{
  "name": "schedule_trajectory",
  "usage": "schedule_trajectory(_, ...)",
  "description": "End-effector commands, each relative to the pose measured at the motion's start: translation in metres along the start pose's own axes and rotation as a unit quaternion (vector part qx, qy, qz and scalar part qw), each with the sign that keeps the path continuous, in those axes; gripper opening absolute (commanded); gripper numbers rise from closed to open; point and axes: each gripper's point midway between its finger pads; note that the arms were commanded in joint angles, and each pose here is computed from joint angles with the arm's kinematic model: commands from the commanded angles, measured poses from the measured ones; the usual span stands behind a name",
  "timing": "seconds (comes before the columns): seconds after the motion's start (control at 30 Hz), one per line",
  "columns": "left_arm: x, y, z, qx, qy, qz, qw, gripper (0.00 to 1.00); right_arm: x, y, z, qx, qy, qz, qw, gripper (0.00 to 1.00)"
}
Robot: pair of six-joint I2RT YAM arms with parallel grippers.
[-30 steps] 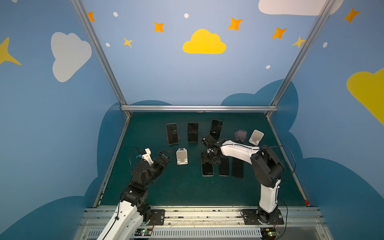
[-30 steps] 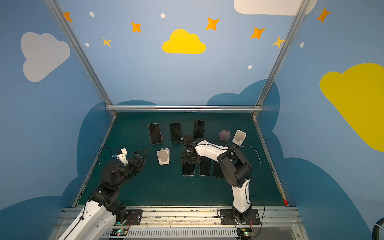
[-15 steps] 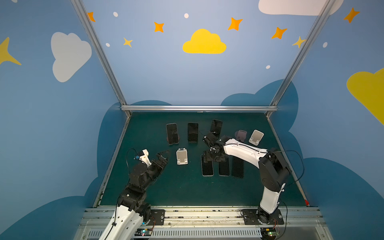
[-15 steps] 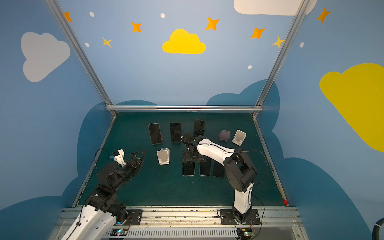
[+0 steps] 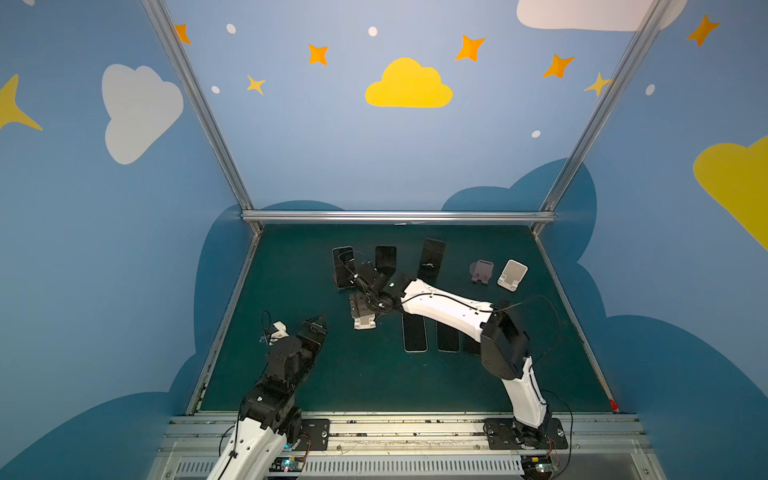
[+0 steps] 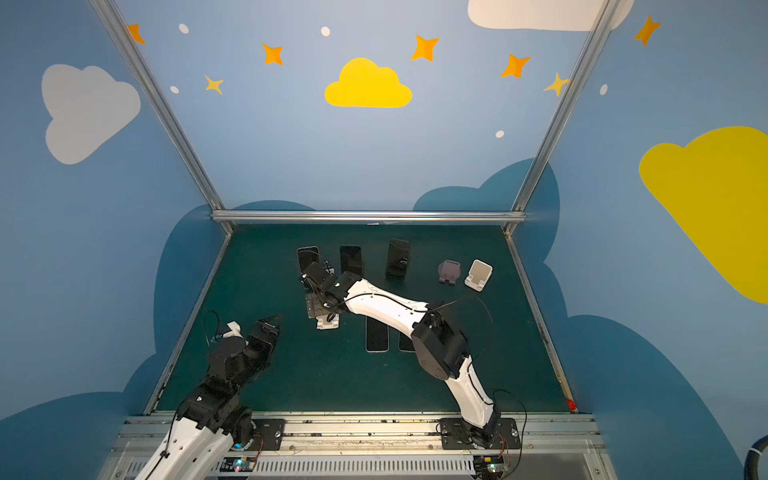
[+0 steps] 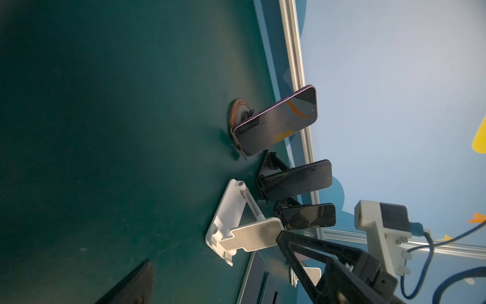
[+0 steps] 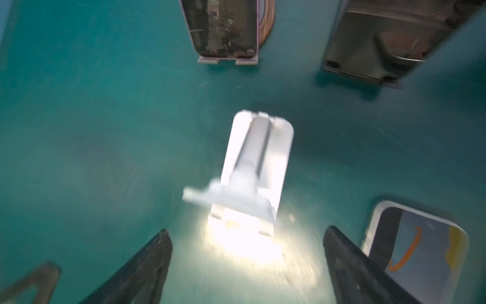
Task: Remove the phone from the phone stand
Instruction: Pick up the phone stand from the center of the table.
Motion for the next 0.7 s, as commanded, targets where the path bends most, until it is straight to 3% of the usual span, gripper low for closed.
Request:
schedule_trajectory(0.0,0.002,-0.011,0.005,0.002,0.033,0.010,0.999,1.00,-0.004,-0.006,-0.004,0.018,-0.017,0.001,1.000,0.91)
schedule_trajectory(0.3,0.004,-0.033,-0.002,-0.017,0.052,0.050,0.997,1.00,0.009,-0.036,-0.008,0.038,-0.027,0.021,0.999,0.89)
schedule_trajectory(0.67,0.002,-0.041,-0.007,-0.029,0.059,0.055,0.996,1.00,0.007,-0.034,-0.012,0.065,-0.039,-0.010,0.997,0.63)
Point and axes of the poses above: each gripper's point midway between its finger pads, its own y axis back along the fingers, its own z axis along the line the jaws close on, x = y × z, and after that the axes turned 6 degrees about -y, right-handed
